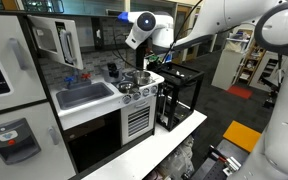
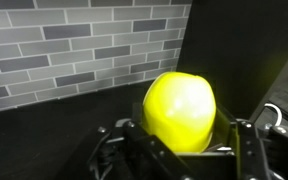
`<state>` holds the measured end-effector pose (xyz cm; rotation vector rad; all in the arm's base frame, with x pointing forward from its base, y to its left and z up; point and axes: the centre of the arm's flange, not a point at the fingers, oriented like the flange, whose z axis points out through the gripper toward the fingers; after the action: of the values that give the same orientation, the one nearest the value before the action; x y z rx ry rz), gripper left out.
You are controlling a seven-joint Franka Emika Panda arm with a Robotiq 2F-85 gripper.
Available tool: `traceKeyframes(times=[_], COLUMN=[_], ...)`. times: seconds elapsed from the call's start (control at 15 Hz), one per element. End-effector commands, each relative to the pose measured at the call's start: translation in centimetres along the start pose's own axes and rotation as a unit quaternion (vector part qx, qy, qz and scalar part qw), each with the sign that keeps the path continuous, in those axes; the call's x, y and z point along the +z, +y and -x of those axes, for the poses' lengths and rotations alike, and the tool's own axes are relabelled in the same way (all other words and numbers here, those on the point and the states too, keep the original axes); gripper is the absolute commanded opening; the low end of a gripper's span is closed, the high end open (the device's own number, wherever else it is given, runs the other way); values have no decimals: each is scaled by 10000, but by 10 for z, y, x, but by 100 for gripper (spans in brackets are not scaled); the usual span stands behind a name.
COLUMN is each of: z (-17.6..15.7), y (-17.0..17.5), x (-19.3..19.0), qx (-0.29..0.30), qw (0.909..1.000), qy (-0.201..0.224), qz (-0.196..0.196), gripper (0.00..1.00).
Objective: Remove the yellow object from the silver pot and put it on the right cupboard
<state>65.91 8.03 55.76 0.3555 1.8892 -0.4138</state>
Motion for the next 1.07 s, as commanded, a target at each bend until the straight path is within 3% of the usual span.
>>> traceKeyframes(times=[0.0,0.47,0.53,0.6,0.73,1.0], z=[-3,-2,-2,-3,-6,-10], y=[5,8,8,8,9,10], x=[18,22,22,22,24,25], qx=[17,66,64,64,62,35], qw=[9997,9996,9996,9996,9997,9998], qy=[-109,-107,-103,-99,-69,-35], qz=[225,258,252,245,224,202], gripper=[43,43,78,93,100,100])
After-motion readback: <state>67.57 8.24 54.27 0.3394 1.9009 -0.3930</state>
